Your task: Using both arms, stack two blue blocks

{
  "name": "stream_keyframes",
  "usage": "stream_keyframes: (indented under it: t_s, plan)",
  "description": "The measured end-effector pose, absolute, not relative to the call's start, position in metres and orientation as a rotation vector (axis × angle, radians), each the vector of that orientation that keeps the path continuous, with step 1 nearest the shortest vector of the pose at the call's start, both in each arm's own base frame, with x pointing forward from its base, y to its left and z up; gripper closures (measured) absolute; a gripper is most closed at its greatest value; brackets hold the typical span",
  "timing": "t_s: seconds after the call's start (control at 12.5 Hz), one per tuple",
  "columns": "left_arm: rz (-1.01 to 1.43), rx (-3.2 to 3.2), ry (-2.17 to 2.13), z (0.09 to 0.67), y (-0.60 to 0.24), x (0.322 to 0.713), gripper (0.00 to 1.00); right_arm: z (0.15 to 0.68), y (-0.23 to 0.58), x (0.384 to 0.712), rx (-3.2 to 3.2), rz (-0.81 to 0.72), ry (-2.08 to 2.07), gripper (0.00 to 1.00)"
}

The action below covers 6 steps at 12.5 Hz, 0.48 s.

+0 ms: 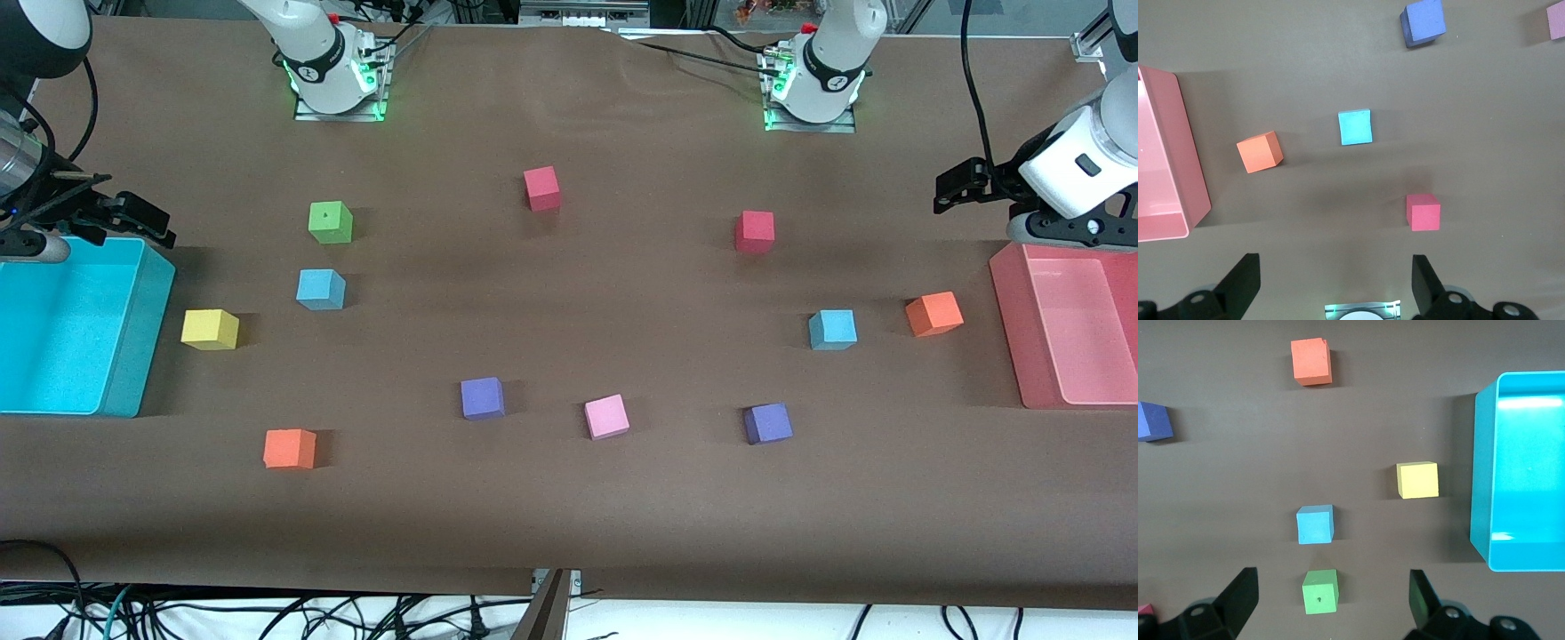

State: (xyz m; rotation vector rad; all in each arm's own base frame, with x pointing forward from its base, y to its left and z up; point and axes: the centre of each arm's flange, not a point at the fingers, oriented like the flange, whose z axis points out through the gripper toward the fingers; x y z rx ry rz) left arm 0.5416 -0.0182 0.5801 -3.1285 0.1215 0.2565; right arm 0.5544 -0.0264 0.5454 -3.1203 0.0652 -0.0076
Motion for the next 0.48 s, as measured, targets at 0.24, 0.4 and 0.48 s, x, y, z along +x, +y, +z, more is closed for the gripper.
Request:
stream_keyframes:
  t_s: [0.24,0.4,0.48]
  plan:
    - [0.256,-3.128,0.091,0.5801,-0.0182,0.5416,0.0,0.5454,-0.0265,0.5542,-3.12,-0.005,0.065,0.0]
    - [0.256,-3.128,0.089,0.5801,-0.0182,0.5416,0.0,0.5469,-0.0268,0.5546,-3.12,-0.01,0.065,0.0]
    - [0.256,-3.128,0.088,0.5801,-0.0182,0.5416,0.0,0.5491,-0.0268,0.5548,-3.121,-0.015,0.065,0.0]
